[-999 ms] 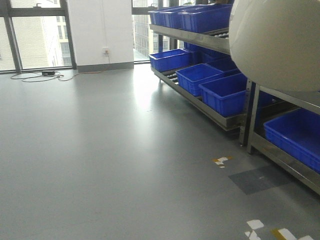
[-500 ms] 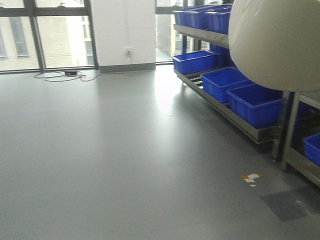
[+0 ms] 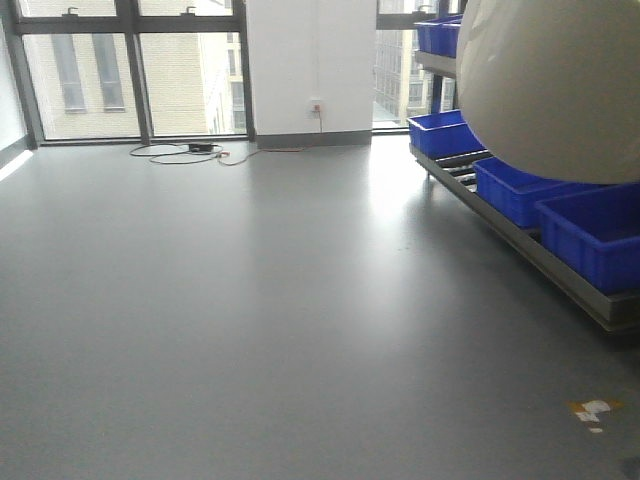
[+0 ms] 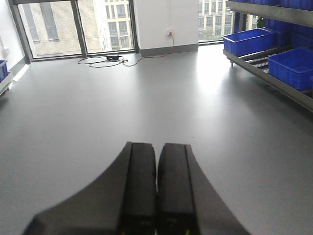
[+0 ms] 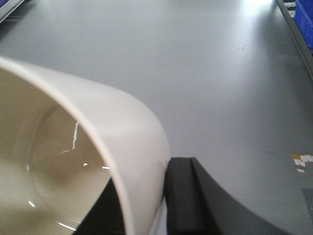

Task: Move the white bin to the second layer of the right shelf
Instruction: 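Drive the base along the racks toward the windows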

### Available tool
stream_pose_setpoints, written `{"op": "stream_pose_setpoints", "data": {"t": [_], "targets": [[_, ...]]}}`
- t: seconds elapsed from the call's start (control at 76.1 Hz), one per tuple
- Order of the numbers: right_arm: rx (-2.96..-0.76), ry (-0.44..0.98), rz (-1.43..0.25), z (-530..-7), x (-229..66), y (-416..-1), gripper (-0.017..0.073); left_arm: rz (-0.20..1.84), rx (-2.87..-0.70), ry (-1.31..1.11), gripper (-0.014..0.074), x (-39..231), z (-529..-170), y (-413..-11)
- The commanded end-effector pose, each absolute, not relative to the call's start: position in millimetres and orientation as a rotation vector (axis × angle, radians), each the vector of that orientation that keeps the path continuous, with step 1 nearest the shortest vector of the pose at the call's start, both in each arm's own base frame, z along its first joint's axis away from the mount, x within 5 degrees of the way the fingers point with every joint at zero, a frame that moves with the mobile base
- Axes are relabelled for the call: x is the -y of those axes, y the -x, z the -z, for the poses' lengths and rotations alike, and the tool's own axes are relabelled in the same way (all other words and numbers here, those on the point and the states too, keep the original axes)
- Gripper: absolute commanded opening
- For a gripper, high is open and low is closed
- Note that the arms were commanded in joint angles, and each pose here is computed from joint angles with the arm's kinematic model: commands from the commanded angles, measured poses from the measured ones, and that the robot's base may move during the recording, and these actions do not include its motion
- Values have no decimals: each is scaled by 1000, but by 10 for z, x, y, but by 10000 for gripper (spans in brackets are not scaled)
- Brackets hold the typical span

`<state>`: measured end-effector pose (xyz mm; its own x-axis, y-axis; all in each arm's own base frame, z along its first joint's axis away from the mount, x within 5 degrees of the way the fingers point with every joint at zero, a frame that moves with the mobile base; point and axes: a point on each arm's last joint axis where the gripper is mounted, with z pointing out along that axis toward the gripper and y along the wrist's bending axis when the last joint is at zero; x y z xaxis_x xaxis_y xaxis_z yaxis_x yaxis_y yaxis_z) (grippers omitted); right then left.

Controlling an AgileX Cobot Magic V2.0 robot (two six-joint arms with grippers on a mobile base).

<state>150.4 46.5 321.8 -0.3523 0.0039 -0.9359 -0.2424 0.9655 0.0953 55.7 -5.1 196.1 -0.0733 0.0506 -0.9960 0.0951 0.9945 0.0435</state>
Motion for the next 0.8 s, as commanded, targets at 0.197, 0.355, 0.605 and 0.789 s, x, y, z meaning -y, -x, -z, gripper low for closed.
{"op": "stream_pose_setpoints", "data": {"t": [0.197,0.355,0.605,0.789], "targets": [[-1778,170,-276,-3421,-469,-1519,55,46,-1580,-108,85,55,-1923,-564],[-1778,170,-276,-3421,-469,-1519,55,46,-1580,-108,85,55,-1923,-564],[-1778,170,-276,-3421,-469,-1519,55,46,-1580,-108,85,55,-1923,-564],[-1778,170,-276,-3421,-469,-1519,55,46,-1580,-108,85,55,-1923,-564]]}}
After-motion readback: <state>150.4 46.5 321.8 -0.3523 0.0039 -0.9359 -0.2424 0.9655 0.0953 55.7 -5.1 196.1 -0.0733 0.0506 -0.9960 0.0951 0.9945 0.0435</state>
